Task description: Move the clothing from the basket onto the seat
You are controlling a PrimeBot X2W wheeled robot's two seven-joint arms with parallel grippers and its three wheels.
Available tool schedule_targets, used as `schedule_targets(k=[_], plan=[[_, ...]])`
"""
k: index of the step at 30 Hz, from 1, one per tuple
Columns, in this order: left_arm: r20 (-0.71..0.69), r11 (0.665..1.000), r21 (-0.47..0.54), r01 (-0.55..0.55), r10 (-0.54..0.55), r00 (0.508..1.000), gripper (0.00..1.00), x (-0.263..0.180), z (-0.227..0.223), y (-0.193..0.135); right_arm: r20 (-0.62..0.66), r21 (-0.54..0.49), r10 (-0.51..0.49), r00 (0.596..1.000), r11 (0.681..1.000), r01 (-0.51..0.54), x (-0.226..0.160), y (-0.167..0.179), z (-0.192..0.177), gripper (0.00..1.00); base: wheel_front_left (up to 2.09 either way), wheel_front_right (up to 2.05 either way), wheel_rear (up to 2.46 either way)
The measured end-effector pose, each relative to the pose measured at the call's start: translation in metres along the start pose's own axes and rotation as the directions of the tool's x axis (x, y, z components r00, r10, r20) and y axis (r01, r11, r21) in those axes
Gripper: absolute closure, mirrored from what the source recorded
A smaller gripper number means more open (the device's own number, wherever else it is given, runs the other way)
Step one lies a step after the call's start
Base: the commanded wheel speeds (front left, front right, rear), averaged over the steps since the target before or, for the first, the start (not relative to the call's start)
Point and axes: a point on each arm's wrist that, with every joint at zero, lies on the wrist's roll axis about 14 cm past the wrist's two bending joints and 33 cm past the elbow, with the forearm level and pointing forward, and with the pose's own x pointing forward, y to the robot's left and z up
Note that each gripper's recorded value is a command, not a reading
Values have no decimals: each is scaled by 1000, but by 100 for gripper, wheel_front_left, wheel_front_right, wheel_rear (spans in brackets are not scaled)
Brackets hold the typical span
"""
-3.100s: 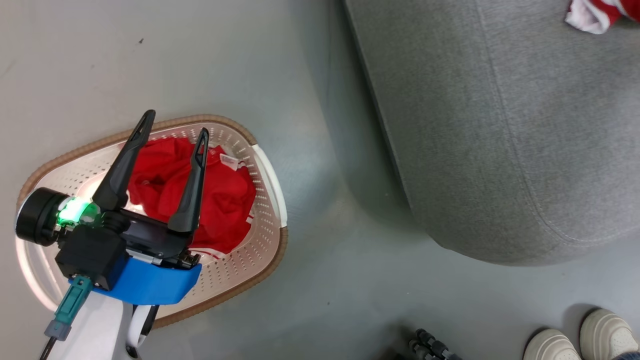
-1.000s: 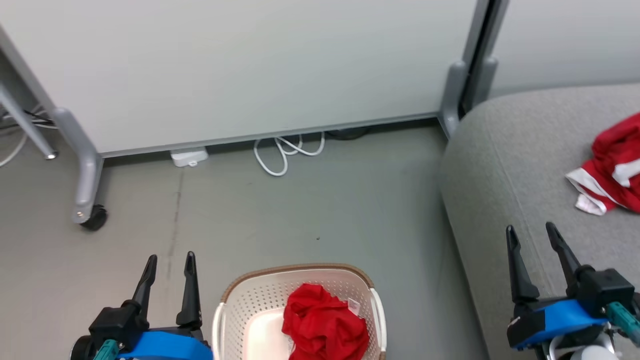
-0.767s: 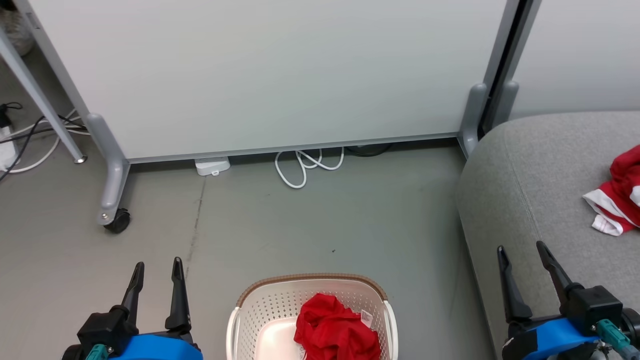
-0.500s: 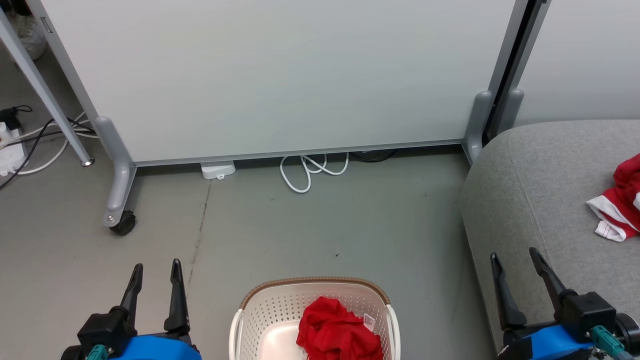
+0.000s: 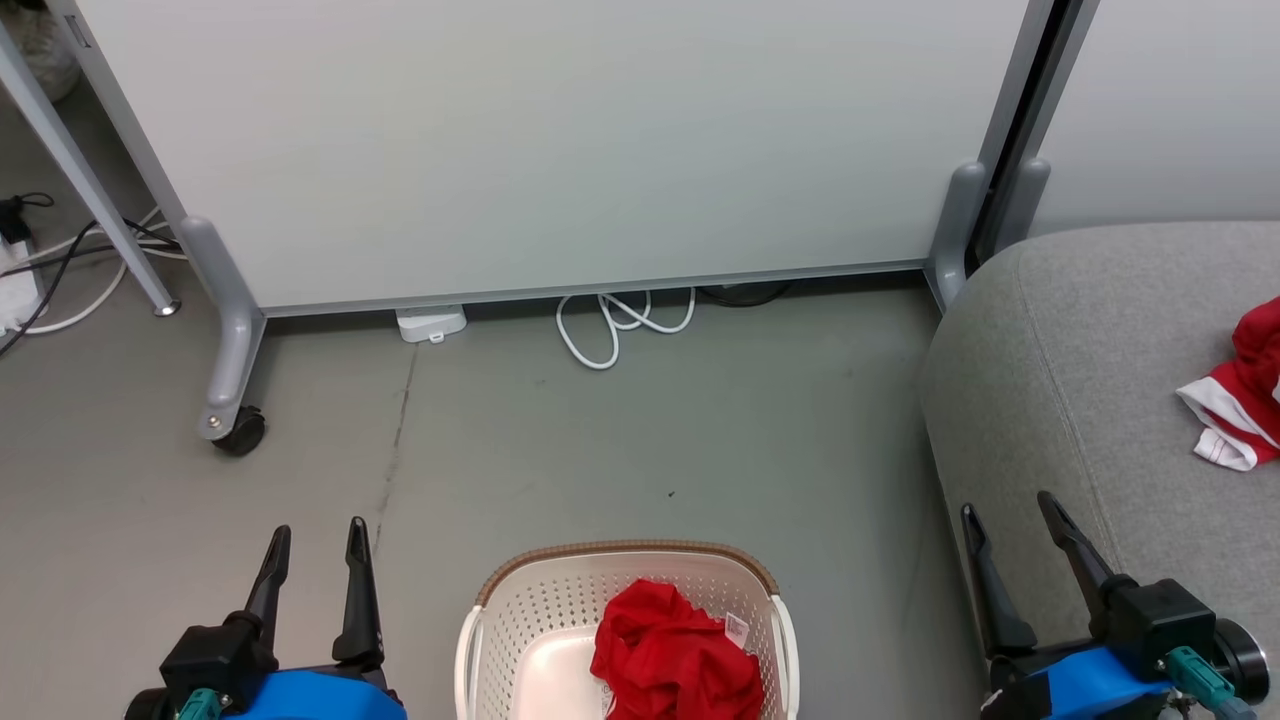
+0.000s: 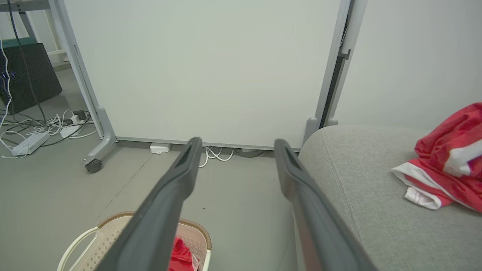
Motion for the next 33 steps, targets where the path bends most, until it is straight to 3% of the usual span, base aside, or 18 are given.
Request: schedule_targets(k=[9, 18, 26, 33], plan=[[-45, 999, 4, 35, -34, 998, 0, 15, -14, -11, -4, 17, 12, 1000, 1000, -12, 13, 3, -3, 0, 0, 0, 0], [-208, 988, -23, 150, -151, 966, 0, 53, -71, -46, -23, 35, 26, 999, 999, -25, 42, 4, -18, 0, 0, 0, 0], [-421, 964, -81, 253, -263, 868, 0, 82, -159, -79, -78, 64, 15, 997, 998, -10, 68, -5, -52, 0, 0, 0, 0], [-602, 933, -152, 327, -350, 718, 0, 76, -245, -105, -147, 83, -16, 989, 996, 29, 73, -19, -90, 0, 0, 0, 0]])
